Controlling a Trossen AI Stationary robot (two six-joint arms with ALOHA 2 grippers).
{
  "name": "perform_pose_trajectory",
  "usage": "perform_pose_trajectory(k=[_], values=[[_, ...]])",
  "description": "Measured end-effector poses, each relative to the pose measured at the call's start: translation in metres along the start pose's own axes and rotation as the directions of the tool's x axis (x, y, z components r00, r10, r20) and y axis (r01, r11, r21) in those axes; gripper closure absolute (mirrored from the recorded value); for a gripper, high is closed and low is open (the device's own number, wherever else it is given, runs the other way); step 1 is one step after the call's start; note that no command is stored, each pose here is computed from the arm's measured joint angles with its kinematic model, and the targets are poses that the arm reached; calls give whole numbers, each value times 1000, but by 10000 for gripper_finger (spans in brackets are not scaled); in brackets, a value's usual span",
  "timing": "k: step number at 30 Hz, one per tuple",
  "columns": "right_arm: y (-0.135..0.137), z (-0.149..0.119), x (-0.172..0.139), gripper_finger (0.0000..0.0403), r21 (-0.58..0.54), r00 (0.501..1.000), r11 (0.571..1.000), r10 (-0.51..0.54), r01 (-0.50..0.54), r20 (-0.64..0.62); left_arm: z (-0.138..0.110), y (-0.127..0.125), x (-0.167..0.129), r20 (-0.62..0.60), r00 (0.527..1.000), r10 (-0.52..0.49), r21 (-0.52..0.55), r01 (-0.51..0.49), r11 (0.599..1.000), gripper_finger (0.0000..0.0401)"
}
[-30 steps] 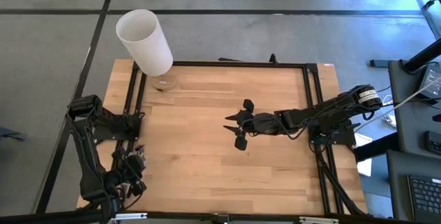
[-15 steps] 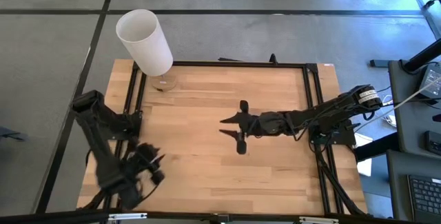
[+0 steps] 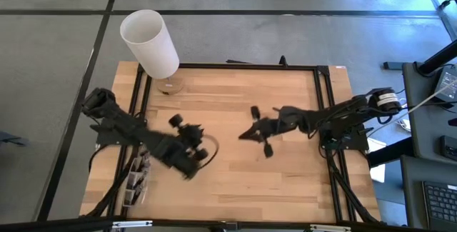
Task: Pick & Place Makeup Supplies
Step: Return to Home Position
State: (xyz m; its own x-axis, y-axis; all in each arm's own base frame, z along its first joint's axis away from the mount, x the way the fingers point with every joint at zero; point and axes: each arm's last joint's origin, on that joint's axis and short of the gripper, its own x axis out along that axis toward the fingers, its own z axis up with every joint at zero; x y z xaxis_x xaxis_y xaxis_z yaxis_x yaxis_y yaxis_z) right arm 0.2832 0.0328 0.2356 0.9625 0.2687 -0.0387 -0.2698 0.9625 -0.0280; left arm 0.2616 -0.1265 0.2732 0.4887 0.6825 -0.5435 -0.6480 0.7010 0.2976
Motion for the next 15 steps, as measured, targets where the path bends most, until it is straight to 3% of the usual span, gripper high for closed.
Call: perform_pose_trajectory(k=[5,9,15], values=[[-18,-35,-45,397,117,997,993,-40,32,72,9,-3,54,-78,994,-76,41,79,996,342],[-14,-48,-74,398,208,994,977,-66,46,88,19,-6,80,-16,985,-169,63,170,984,350],[1,-45,-106,400,260,985,965,-36,-9,169,33,-8,96,113,960,-256,121,243,963,363]])
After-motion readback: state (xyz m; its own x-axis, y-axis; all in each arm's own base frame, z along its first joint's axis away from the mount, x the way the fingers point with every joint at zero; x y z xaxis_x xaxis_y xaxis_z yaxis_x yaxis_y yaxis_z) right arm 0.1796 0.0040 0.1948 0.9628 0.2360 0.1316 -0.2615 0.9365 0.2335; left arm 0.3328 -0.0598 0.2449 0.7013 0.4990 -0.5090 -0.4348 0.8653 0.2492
